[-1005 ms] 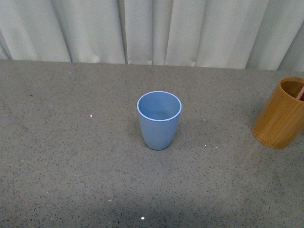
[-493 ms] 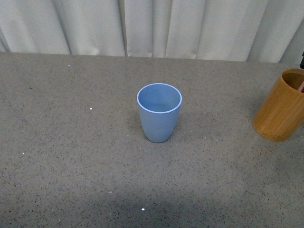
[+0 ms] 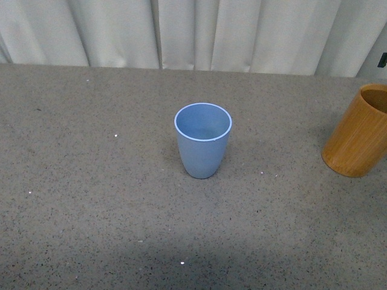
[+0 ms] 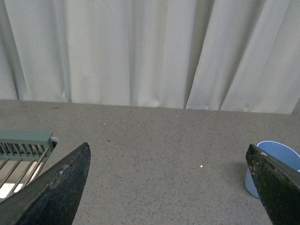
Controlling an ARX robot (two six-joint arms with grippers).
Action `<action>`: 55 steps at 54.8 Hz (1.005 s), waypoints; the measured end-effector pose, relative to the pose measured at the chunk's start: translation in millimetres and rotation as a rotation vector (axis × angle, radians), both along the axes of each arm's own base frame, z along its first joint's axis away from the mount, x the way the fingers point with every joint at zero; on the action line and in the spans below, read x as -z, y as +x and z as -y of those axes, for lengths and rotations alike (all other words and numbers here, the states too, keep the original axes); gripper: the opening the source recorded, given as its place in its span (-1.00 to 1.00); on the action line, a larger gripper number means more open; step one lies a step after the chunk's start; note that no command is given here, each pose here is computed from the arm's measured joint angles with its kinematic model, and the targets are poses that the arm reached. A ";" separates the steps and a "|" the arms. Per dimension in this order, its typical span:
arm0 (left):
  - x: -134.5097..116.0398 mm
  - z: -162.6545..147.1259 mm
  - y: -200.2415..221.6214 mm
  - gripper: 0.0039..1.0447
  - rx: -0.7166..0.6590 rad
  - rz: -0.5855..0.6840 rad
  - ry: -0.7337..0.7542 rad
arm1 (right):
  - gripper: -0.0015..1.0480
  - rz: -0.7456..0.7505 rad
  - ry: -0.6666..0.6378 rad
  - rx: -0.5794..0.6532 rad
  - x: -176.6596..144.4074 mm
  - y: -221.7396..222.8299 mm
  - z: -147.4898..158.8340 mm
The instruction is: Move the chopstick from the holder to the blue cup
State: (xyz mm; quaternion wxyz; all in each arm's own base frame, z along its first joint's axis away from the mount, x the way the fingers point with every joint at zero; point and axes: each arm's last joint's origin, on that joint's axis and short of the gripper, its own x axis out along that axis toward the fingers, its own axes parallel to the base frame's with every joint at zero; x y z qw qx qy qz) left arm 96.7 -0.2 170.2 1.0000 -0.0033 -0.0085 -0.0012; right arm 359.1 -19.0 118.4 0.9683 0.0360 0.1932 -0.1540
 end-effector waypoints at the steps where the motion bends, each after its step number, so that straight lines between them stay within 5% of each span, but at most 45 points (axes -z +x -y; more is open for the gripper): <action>1: 0.0 0.0 0.0 0.88 0.000 0.000 0.000 | -0.83 0.003 0.004 -0.004 -0.6 0.0 -0.1; 5: 0.0 0.0 0.0 0.88 0.000 0.000 0.000 | -0.96 0.016 0.007 -0.016 -4.7 -0.1 -0.8; 28: 0.0 0.0 0.0 0.88 0.000 0.000 0.000 | -0.96 0.101 0.012 -0.029 -34.0 -11.5 5.3; 55: 0.0 0.0 0.0 0.88 0.000 0.000 0.000 | -0.96 0.320 -0.004 -0.079 -111.0 -40.5 8.4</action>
